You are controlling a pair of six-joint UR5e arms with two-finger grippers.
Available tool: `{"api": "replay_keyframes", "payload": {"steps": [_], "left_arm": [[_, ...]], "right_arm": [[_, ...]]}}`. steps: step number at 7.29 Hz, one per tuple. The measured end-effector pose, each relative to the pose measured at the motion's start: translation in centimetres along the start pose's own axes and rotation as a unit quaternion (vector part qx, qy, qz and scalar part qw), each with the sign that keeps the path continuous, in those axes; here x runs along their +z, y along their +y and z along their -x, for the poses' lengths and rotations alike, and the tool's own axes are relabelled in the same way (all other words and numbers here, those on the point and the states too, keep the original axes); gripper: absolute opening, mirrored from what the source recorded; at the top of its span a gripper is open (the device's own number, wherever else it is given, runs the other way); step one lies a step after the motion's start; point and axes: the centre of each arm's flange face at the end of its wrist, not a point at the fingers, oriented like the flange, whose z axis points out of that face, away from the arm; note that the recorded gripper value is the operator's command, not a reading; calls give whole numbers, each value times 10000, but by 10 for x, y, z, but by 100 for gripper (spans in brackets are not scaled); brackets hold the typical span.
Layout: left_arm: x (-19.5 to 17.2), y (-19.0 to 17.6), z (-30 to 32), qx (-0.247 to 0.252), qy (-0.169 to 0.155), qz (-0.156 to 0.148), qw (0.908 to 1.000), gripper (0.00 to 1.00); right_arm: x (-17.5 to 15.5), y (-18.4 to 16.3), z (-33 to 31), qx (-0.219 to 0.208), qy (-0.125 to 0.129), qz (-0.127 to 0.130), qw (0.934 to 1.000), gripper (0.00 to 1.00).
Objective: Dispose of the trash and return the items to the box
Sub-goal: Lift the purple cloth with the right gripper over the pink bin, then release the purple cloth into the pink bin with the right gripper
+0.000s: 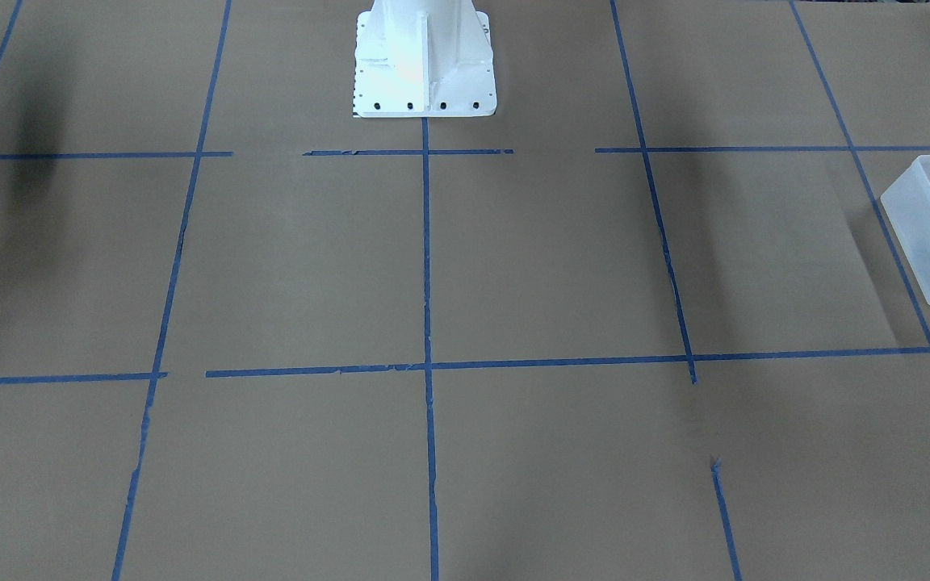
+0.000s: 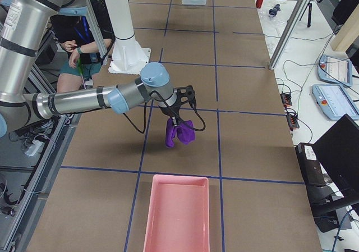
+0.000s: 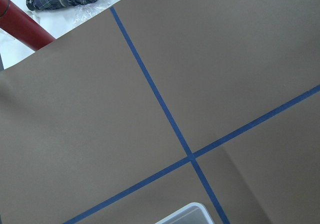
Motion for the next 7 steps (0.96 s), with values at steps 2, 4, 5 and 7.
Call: {"api": "replay_keyframes", "payload": {"steps": [2, 4, 5, 7], "left_arm": [[0, -1, 0, 6, -1, -7, 10000, 100], [-2, -3, -1, 17, -4, -27, 10000, 100], [-4, -4, -2, 25, -6, -39, 10000, 100], [-5, -4, -3, 30, -9, -48, 10000, 100]], "right_arm": [[-33, -6, -84, 18, -5, 190, 9998, 0], [-31, -27, -160, 5, -87, 296, 9995, 0], [-22, -26, -176, -31, -81, 302, 9995, 43], [-5, -16, -188, -91, -62, 305, 9995, 100]]}}
